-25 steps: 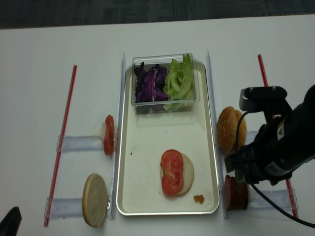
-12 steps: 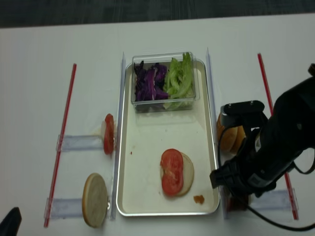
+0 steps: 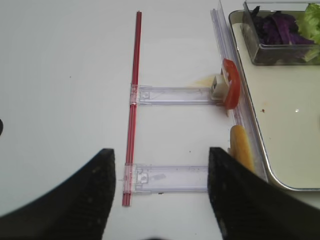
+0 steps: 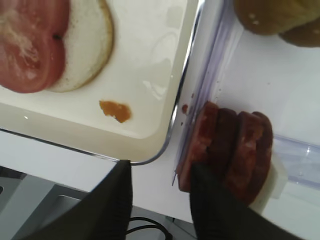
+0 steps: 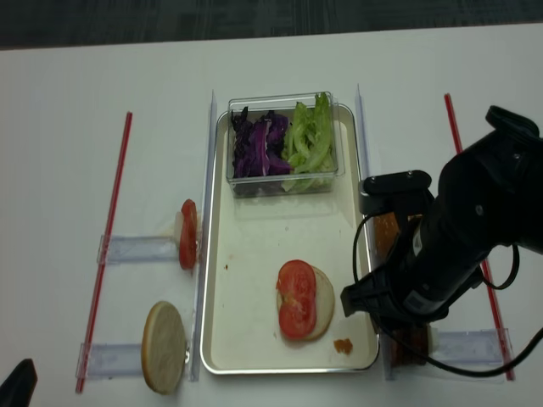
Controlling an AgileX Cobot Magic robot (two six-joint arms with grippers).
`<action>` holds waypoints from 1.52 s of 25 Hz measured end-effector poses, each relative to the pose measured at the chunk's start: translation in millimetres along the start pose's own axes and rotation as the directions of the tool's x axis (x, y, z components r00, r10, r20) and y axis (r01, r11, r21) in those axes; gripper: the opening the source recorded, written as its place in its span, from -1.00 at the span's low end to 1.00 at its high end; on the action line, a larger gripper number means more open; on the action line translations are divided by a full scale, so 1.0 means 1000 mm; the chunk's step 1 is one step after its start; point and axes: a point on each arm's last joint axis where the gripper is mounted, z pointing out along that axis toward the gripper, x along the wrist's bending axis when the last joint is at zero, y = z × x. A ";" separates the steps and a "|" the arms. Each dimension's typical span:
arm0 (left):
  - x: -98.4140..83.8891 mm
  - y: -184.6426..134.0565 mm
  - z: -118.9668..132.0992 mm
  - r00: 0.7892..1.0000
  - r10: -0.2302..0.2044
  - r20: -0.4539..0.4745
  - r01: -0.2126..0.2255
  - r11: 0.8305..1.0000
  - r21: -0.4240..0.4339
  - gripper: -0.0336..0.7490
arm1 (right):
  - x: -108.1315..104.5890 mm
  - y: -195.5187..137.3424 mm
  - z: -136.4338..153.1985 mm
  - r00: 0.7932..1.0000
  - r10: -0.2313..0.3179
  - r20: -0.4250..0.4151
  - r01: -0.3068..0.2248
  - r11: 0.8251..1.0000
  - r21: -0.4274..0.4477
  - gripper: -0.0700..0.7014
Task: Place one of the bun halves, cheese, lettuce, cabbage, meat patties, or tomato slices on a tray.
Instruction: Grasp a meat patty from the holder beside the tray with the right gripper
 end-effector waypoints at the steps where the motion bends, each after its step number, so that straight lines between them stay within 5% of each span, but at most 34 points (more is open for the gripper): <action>1: 0.000 0.000 0.000 1.000 0.000 0.000 0.000 1.000 0.000 0.16 | 0.000 0.001 0.000 1.000 0.001 0.002 -0.001 1.000 0.000 -0.05; 11: 0.000 0.000 0.000 1.000 0.000 0.000 0.000 1.000 0.000 0.16 | -0.005 0.005 0.013 0.998 0.016 0.065 -0.019 0.999 0.035 -0.06; 38: 0.000 0.000 0.000 1.000 0.000 0.000 0.000 1.000 0.000 0.16 | -0.005 0.005 0.014 0.997 0.016 0.071 -0.018 0.999 0.035 -0.20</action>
